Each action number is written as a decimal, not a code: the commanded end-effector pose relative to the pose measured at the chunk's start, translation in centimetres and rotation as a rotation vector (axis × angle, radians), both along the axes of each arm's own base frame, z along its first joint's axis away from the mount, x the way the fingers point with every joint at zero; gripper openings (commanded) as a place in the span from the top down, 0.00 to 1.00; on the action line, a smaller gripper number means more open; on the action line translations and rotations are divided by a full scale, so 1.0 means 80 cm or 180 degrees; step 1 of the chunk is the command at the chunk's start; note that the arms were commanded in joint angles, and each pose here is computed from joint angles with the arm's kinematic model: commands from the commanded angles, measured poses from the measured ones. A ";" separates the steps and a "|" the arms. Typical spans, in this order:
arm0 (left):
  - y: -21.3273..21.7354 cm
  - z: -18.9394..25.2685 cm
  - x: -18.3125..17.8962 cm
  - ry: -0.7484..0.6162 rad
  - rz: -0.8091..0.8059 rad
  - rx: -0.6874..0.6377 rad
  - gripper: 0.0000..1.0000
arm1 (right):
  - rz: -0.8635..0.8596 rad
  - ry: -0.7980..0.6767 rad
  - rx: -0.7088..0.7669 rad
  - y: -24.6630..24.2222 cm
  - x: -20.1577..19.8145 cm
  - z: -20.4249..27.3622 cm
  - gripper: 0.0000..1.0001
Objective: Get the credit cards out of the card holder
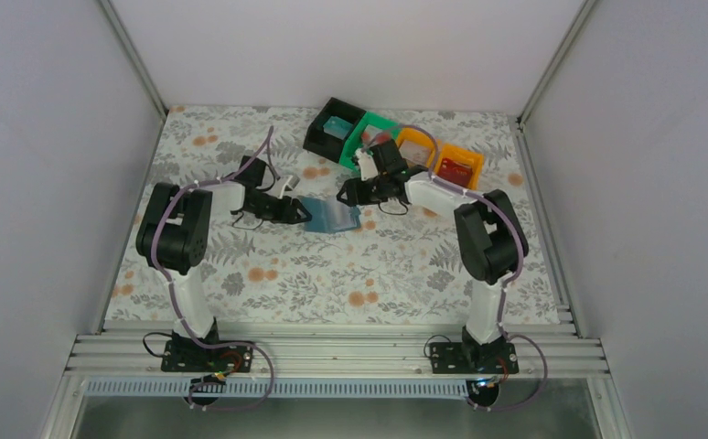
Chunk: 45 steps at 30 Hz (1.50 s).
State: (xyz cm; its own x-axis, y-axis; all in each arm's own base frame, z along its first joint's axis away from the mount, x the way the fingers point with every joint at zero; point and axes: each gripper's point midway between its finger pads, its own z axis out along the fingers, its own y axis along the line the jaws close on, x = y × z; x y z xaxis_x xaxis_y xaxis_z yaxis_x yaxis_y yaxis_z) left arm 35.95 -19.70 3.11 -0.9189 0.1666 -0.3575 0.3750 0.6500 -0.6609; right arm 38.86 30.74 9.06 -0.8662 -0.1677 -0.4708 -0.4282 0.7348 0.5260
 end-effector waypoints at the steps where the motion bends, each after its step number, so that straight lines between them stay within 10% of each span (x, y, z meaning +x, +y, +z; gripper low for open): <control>1: 0.009 -0.032 -0.006 0.0148 0.0031 0.0184 0.48 | -0.0019 0.0271 -0.0140 -0.001 -0.006 -0.048 0.49; 17: 0.007 -0.034 -0.006 0.0172 0.0010 0.0172 0.47 | 0.0436 0.0385 0.0274 0.069 -0.035 -0.041 0.58; 45: -0.006 0.039 -0.024 -0.0042 -0.0339 -0.0422 0.07 | 0.0684 0.0776 0.1213 0.153 -0.061 0.006 0.73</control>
State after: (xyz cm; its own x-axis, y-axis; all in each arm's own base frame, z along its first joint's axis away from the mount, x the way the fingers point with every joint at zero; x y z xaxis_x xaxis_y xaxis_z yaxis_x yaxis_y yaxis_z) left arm 36.41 -18.31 4.54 -0.9032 0.1674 -0.3953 0.4097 0.6115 -0.6770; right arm 34.12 40.29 8.21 -0.9283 -0.2294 -0.2927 -0.3664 0.4304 0.8249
